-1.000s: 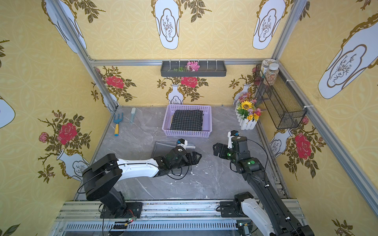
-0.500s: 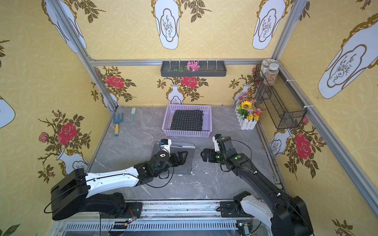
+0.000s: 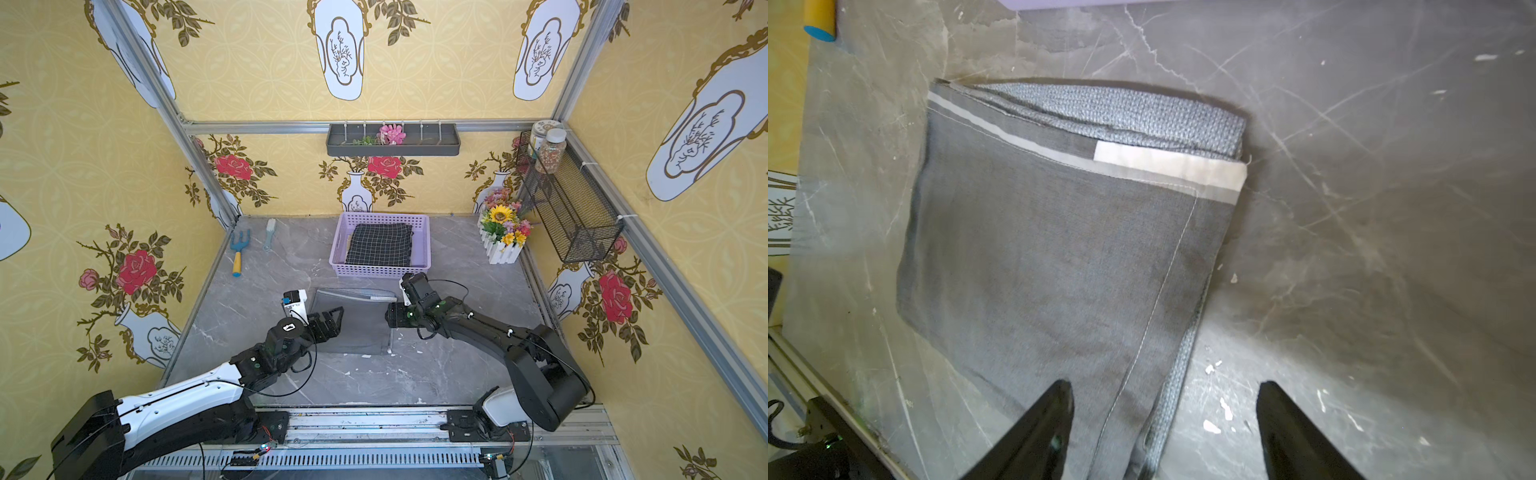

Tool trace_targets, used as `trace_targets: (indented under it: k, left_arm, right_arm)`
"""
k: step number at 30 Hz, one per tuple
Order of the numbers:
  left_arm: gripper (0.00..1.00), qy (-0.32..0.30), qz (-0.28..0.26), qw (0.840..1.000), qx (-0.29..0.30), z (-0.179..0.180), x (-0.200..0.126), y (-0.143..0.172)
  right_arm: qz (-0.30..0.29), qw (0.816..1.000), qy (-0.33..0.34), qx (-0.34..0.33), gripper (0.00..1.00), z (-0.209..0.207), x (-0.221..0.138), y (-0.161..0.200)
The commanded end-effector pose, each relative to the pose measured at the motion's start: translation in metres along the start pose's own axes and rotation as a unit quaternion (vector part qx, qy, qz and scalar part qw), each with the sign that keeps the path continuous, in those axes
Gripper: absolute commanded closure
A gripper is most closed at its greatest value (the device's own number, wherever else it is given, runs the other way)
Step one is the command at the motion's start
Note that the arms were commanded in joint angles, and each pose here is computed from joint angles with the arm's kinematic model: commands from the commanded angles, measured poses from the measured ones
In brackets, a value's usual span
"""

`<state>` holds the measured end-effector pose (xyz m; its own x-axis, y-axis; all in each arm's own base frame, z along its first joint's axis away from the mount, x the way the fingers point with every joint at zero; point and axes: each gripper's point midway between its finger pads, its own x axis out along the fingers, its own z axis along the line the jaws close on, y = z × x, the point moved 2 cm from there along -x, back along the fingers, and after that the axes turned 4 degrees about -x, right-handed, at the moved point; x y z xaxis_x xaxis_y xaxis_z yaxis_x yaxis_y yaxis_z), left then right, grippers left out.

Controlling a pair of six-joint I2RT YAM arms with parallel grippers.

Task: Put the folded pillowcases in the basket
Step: Pick up the pillowcase from the center of the board.

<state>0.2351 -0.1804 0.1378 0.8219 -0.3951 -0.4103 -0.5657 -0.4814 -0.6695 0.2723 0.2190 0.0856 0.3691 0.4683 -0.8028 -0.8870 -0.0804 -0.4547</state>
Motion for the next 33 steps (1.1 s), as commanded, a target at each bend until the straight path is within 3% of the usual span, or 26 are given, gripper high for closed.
trace_targets:
  k: [1, 16, 24, 33]
  left_arm:
    - [0.0, -0.009, 0.008, 1.0, -0.004, 0.014, -0.002, 0.002]
    - [0.0, -0.035, -0.001, 0.998, -0.058, 0.061, -0.003, -0.008]
    - [0.0, -0.031, -0.002, 0.997, -0.067, 0.066, -0.004, -0.007]
    - [0.0, -0.035, -0.003, 0.997, -0.067, 0.069, -0.005, -0.006]
  right_arm:
    - [-0.013, 1.0, -0.003, 0.004, 0.29, 0.004, 0.007, -0.011]
    - [0.012, 0.999, 0.027, 0.014, 0.37, -0.006, 0.039, -0.015]
    - [0.021, 0.999, 0.037, 0.022, 0.37, -0.01, 0.05, -0.017]
    - [0.031, 0.999, 0.032, 0.026, 0.52, -0.011, 0.062, -0.016]
